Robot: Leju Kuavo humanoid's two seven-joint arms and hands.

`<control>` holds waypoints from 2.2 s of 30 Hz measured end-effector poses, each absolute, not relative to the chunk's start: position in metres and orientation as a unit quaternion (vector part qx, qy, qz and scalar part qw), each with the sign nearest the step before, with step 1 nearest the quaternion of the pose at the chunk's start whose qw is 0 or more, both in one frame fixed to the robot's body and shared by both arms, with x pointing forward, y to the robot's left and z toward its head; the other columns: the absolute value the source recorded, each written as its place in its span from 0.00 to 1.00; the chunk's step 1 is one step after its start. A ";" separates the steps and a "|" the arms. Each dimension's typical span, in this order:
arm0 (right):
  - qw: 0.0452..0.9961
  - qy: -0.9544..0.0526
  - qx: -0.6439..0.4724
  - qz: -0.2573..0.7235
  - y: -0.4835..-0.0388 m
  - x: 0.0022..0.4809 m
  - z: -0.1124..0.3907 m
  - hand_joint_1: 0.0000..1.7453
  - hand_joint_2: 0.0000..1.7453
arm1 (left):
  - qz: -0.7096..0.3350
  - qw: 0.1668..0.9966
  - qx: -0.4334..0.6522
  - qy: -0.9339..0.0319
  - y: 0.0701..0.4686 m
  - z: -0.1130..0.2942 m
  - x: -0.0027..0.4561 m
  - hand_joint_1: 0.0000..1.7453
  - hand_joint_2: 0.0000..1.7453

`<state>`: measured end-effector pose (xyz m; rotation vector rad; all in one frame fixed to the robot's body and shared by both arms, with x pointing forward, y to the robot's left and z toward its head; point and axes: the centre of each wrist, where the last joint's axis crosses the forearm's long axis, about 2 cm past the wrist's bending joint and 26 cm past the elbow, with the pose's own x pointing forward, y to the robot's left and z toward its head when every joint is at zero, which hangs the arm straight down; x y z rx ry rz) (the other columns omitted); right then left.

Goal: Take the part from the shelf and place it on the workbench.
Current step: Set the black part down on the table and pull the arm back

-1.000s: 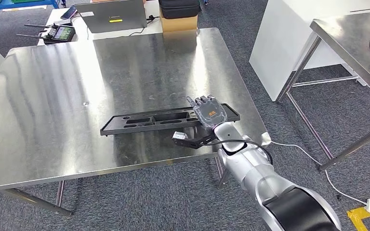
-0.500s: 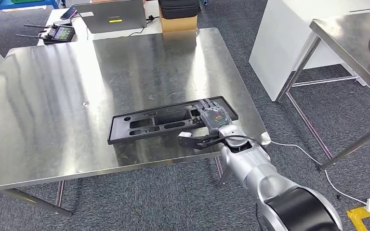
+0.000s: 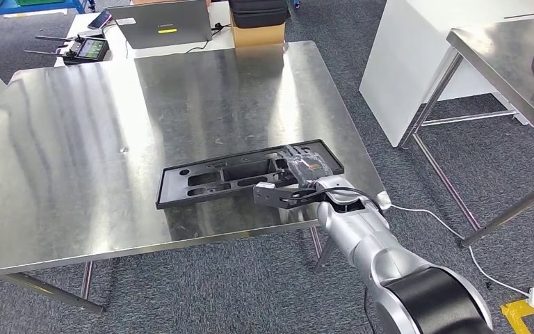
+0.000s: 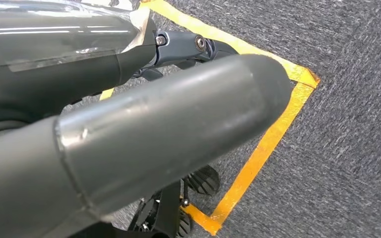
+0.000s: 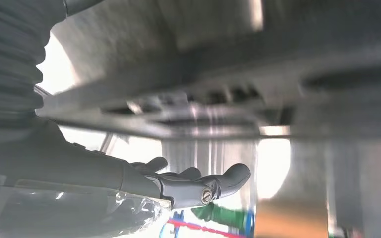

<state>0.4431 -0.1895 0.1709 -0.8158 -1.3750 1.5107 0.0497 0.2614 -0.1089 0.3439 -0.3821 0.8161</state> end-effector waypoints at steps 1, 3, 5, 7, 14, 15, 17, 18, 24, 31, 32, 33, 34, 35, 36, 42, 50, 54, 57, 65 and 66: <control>0.449 -0.564 -0.335 0.606 -0.189 0.444 0.172 0.00 1.00 | 0.392 0.886 0.165 -0.185 0.261 -0.109 0.050 0.00 0.00; 0.441 -0.576 -0.343 0.597 -0.189 0.445 0.176 0.00 1.00 | 0.392 0.886 0.165 -0.186 0.260 -0.109 0.050 0.00 0.00; 0.430 -0.584 -0.356 0.590 -0.189 0.445 0.179 0.00 1.00 | 0.392 0.886 0.164 -0.187 0.260 -0.109 0.050 0.00 0.00; 0.407 -0.591 -0.388 0.579 -0.190 0.446 0.182 0.00 1.00 | 0.392 0.885 0.161 -0.190 0.259 -0.109 0.050 0.00 0.00; 0.326 -0.647 -0.468 0.506 -0.198 0.441 0.204 0.00 1.00 | 0.393 0.885 0.152 -0.197 0.259 -0.109 0.049 0.00 0.00; 0.321 -0.651 -0.472 0.501 -0.199 0.439 0.206 0.00 1.00 | 0.393 0.885 0.152 -0.197 0.259 -0.109 0.049 0.00 0.00; 0.307 -0.662 -0.481 0.486 -0.201 0.436 0.210 0.00 1.00 | 0.393 0.885 0.152 -0.198 0.259 -0.109 0.049 0.00 0.00; 0.296 -0.673 -0.488 0.470 -0.201 0.434 0.211 0.00 1.00 | 0.393 0.885 0.153 -0.199 0.259 -0.109 0.049 0.00 0.00; 0.223 -0.816 -0.463 0.263 -0.205 0.387 0.228 0.00 1.00 | 0.402 0.875 0.159 -0.219 0.259 -0.109 0.048 0.00 0.00; 0.161 -0.903 -0.377 0.128 -0.212 0.316 0.222 0.00 1.00 | 0.414 0.867 0.172 -0.217 0.254 -0.109 0.045 0.00 0.00; 0.157 -0.909 -0.368 0.113 -0.213 0.309 0.220 0.00 1.00 | 0.415 0.867 0.174 -0.216 0.254 -0.109 0.045 0.00 0.00; 0.154 -0.916 -0.358 0.093 -0.213 0.303 0.219 0.00 1.00 | 0.416 0.866 0.177 -0.214 0.253 -0.109 0.044 0.00 0.00; 0.154 -0.922 -0.347 0.072 -0.213 0.297 0.218 0.00 1.00 | 0.417 0.865 0.180 -0.212 0.253 -0.109 0.044 0.00 0.00; 0.157 -0.926 -0.338 0.052 -0.214 0.292 0.218 0.00 1.00 | 0.419 0.864 0.182 -0.210 0.252 -0.109 0.044 0.00 0.00; 0.159 -0.929 -0.332 0.037 -0.214 0.288 0.218 0.00 1.00 | 0.421 0.863 0.184 -0.208 0.252 -0.109 0.043 0.00 0.00; 0.194 -0.940 -0.279 -0.013 -0.208 0.266 0.211 0.00 1.00 | 0.437 0.860 0.191 -0.183 0.250 -0.109 0.042 0.00 0.00; 0.287 -0.952 -0.100 0.025 -0.171 0.247 0.186 0.00 1.00 | 0.481 0.851 0.187 -0.096 0.234 -0.107 0.041 0.00 0.00; 0.314 -0.946 -0.066 0.041 -0.164 0.246 0.178 0.00 1.00 | 0.485 0.851 0.185 -0.085 0.230 -0.106 0.041 0.00 0.00; 0.322 -0.944 -0.058 0.045 -0.163 0.246 0.175 0.00 0.75 | 0.486 0.851 0.182 -0.083 0.227 -0.106 0.043 0.00 0.00; 0.343 -0.936 -0.036 0.068 -0.163 0.245 0.162 0.00 0.00 | 0.489 0.851 0.178 -0.076 0.222 -0.105 0.043 0.00 0.00; 0.344 -0.936 -0.031 0.074 -0.162 0.245 0.159 0.00 0.00 | 0.489 0.850 0.178 -0.074 0.220 -0.105 0.043 0.00 0.00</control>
